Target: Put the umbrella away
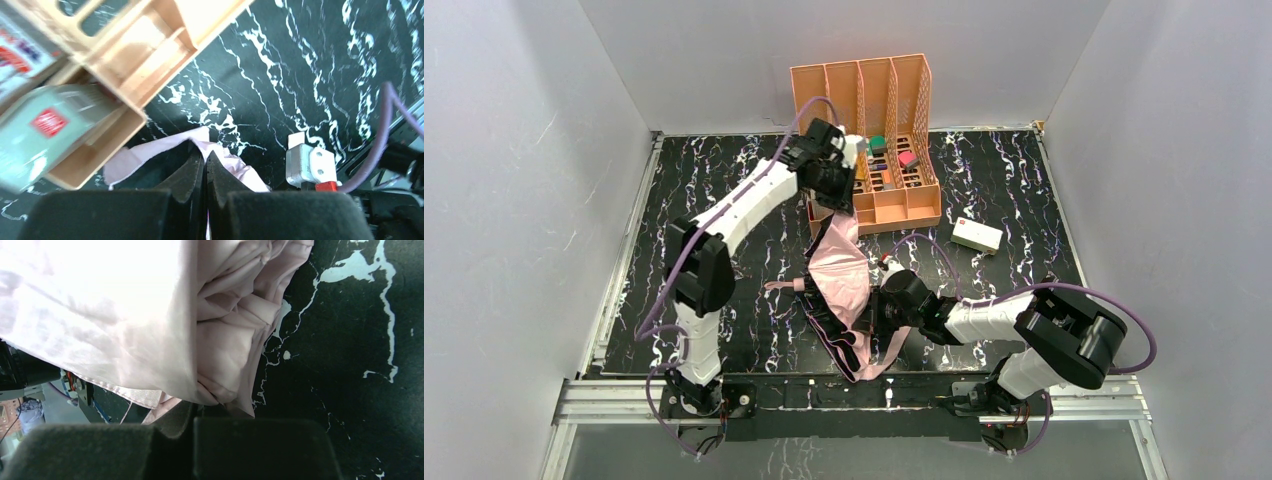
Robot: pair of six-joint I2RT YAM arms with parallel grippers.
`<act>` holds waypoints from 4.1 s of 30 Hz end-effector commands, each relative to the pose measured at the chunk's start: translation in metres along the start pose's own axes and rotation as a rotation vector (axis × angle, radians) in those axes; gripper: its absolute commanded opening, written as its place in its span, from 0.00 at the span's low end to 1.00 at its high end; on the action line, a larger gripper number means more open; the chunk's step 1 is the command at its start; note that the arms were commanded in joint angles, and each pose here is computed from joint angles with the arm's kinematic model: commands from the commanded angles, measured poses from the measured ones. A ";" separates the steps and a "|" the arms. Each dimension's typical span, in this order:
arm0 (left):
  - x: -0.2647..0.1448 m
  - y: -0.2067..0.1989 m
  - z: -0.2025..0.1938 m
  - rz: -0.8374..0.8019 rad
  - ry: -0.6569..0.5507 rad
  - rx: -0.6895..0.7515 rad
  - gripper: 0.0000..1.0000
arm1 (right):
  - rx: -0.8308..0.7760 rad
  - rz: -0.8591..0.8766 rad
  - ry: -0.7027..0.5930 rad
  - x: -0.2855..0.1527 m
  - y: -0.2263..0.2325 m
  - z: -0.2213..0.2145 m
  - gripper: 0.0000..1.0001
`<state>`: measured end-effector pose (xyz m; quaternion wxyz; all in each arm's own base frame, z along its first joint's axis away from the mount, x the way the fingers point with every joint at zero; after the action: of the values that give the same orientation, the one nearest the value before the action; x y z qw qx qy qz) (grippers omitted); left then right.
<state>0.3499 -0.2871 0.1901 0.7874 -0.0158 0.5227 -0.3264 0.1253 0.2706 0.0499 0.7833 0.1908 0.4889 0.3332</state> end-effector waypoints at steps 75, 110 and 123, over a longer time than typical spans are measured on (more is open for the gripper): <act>0.005 -0.076 -0.285 -0.262 -0.394 -0.399 0.48 | -0.164 0.218 -0.233 -0.072 0.082 0.066 0.01; -0.032 -0.070 -0.280 -0.267 -0.465 -0.359 0.60 | -0.034 -0.162 0.069 0.022 -0.021 -0.001 0.00; -0.121 -0.036 -0.226 0.026 -0.652 -0.355 0.83 | -0.041 -0.386 0.075 0.005 -0.064 -0.013 0.00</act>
<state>0.0937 -0.2100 0.1806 0.8598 -0.2959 0.3236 -0.2616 0.1460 0.2974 0.0527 0.7882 0.1803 0.4842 0.3343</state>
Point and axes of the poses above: each gripper's point midway between its finger pads, its own x axis out along the fingers, its own y axis along the line the jaws close on, z = x × y, the point moved 5 cm from there along -x, back along the fingers, and after that the axes turned 4 degrees about -x, right-handed, at the moved point
